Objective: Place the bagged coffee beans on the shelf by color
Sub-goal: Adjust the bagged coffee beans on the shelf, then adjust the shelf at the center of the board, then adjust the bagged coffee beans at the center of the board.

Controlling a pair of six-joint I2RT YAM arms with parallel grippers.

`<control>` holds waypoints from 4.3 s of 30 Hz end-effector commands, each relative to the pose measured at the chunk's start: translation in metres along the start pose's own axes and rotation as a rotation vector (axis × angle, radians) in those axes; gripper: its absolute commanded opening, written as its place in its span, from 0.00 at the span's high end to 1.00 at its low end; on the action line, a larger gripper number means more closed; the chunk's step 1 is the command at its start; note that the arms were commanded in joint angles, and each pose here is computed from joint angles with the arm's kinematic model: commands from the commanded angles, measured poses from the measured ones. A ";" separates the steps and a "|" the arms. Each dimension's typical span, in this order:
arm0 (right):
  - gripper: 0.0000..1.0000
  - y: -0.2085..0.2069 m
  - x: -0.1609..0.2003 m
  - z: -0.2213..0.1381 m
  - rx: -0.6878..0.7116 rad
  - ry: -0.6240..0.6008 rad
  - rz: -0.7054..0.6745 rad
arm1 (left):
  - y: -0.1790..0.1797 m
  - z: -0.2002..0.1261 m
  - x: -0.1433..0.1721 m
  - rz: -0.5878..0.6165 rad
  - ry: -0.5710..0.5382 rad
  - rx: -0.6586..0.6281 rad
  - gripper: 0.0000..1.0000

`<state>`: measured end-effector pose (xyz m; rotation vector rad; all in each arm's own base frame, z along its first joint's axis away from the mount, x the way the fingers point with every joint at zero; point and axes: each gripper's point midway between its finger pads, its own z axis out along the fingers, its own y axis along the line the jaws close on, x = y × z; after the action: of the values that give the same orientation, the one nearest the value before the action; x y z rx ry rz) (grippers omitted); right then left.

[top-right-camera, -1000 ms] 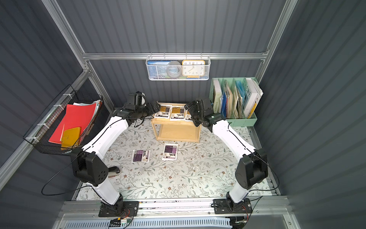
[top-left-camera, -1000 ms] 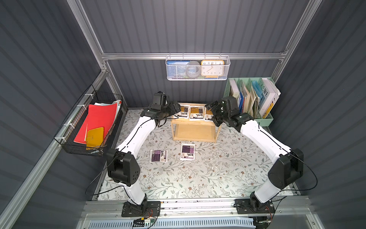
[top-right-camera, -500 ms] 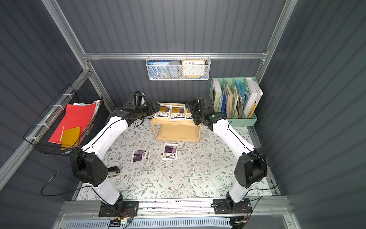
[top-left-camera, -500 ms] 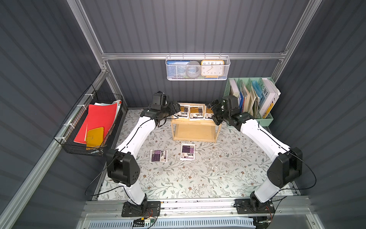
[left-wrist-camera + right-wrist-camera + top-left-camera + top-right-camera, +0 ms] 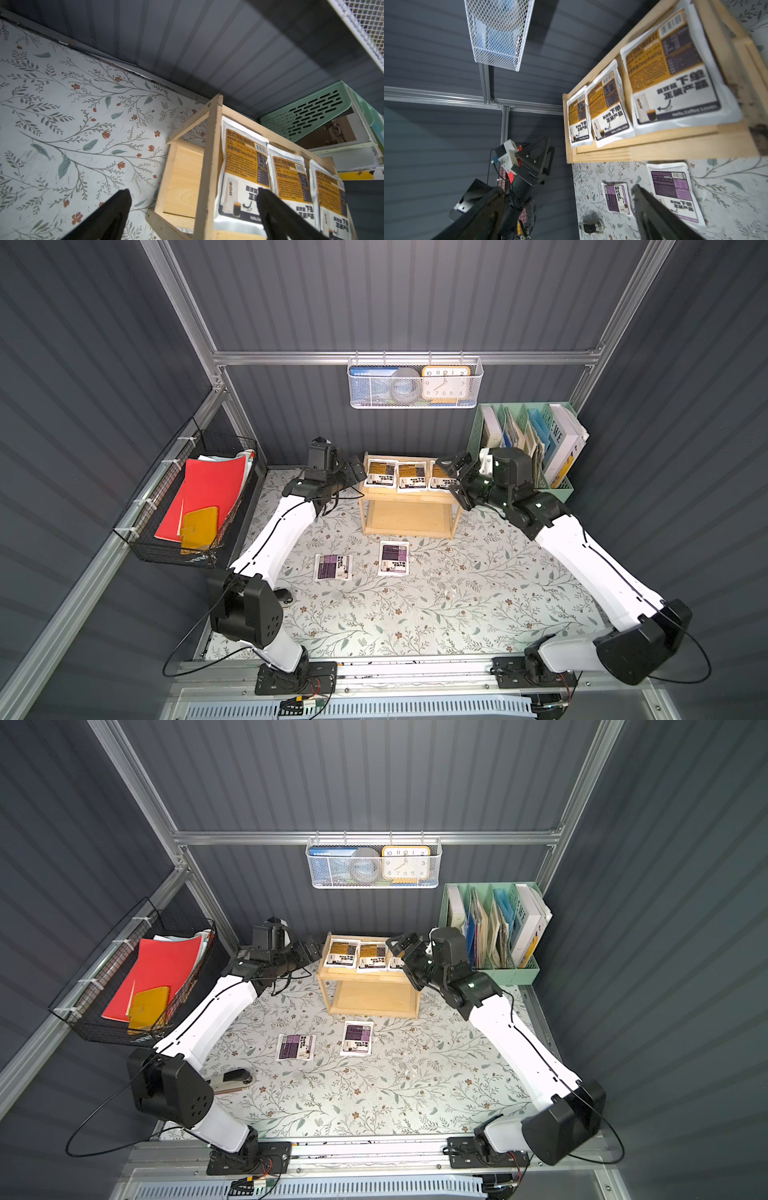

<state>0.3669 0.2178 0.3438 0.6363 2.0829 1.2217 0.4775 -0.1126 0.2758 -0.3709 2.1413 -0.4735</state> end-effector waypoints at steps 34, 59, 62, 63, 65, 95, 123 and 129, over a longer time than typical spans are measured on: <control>0.01 -0.199 0.078 -0.098 0.417 0.019 -0.072 | -0.068 -0.008 0.072 -0.097 0.029 0.281 0.00; 0.01 -0.251 0.127 -0.086 0.378 0.172 -0.002 | 0.015 -0.061 0.150 -0.050 0.132 0.070 0.00; 0.01 -0.251 0.127 -0.079 0.334 0.154 0.012 | 0.015 -0.051 0.173 -0.036 0.175 0.083 0.00; 0.01 -0.250 0.126 -0.076 0.316 0.144 0.015 | 0.016 -0.047 0.181 -0.033 0.189 0.088 0.00; 0.01 -0.250 0.127 -0.074 0.298 0.132 0.018 | 0.017 -0.039 0.193 -0.026 0.207 0.099 0.00; 0.02 -0.259 0.128 -0.084 0.350 0.016 0.058 | 0.011 0.026 0.302 0.069 0.395 0.123 0.00; 0.03 -0.265 0.131 -0.082 0.342 0.026 0.050 | -0.040 -0.004 0.296 0.151 0.351 -0.067 0.00; 0.02 -0.252 0.147 -0.055 0.329 0.145 0.031 | -0.002 0.017 0.272 0.175 0.310 -0.170 0.00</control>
<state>0.1956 0.1478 0.0815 0.8447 2.4369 0.8527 0.3390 -0.2538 0.0886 -0.2419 2.4673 -0.4135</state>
